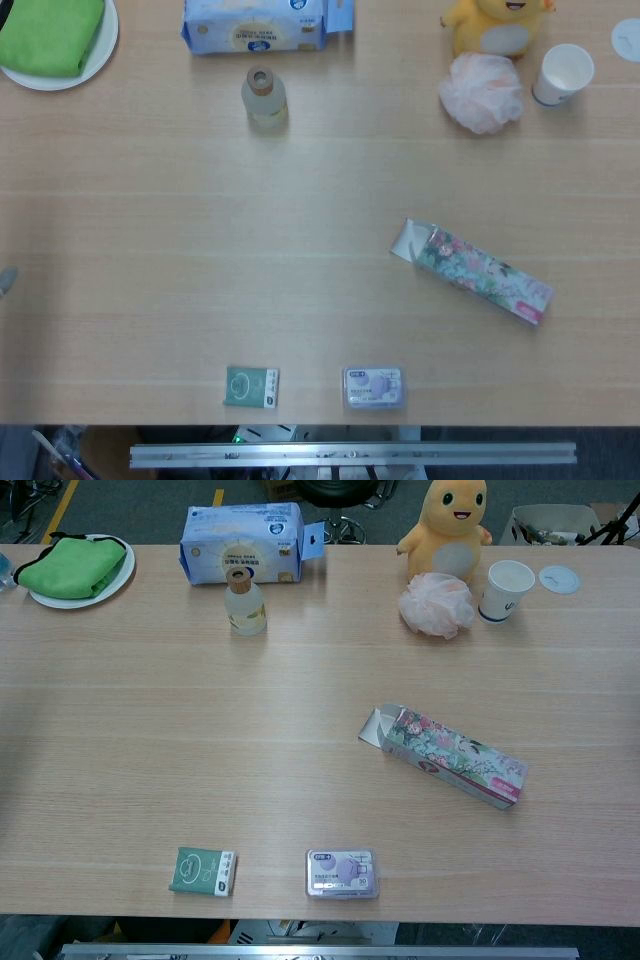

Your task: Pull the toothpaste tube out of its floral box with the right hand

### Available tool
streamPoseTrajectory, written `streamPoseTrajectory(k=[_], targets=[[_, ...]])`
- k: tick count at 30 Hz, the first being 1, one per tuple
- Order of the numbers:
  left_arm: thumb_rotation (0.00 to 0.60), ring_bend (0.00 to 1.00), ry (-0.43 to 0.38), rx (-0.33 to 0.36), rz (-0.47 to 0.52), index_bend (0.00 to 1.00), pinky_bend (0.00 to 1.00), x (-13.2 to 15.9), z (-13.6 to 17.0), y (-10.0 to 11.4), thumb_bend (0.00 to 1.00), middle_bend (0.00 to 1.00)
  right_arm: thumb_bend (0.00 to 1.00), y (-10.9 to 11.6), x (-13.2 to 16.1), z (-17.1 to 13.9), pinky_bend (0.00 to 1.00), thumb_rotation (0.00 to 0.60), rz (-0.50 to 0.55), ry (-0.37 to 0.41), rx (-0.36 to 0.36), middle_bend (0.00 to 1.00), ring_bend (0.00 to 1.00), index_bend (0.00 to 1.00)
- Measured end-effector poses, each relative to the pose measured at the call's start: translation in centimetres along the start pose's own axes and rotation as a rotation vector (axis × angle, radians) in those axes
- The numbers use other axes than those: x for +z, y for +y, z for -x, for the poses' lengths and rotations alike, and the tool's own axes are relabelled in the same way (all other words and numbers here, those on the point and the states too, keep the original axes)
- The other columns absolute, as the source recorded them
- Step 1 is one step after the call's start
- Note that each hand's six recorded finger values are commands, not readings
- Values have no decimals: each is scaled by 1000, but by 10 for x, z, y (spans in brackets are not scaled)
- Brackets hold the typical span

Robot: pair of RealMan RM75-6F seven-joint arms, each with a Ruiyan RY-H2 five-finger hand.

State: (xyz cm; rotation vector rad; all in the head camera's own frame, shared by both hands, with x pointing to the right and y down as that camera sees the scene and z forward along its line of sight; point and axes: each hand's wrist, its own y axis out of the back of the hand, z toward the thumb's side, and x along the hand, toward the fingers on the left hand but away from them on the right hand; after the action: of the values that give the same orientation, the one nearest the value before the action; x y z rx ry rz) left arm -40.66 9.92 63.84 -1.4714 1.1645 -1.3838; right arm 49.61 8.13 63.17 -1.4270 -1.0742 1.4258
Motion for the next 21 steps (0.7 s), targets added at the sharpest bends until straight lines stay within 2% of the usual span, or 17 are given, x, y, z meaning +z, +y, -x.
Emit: streamPoseTrajectory(k=[15,21], targets=[[600,0,10,-1,11,11,240,-6,1,-2,171,0,279,-6,5,4,313,600,24,0,10,317,186,407],[600,0,13,-6,13,11,240,-7,3,-4,171,0,277,-12,14,4,313,600,74,7,31,317,186,407]])
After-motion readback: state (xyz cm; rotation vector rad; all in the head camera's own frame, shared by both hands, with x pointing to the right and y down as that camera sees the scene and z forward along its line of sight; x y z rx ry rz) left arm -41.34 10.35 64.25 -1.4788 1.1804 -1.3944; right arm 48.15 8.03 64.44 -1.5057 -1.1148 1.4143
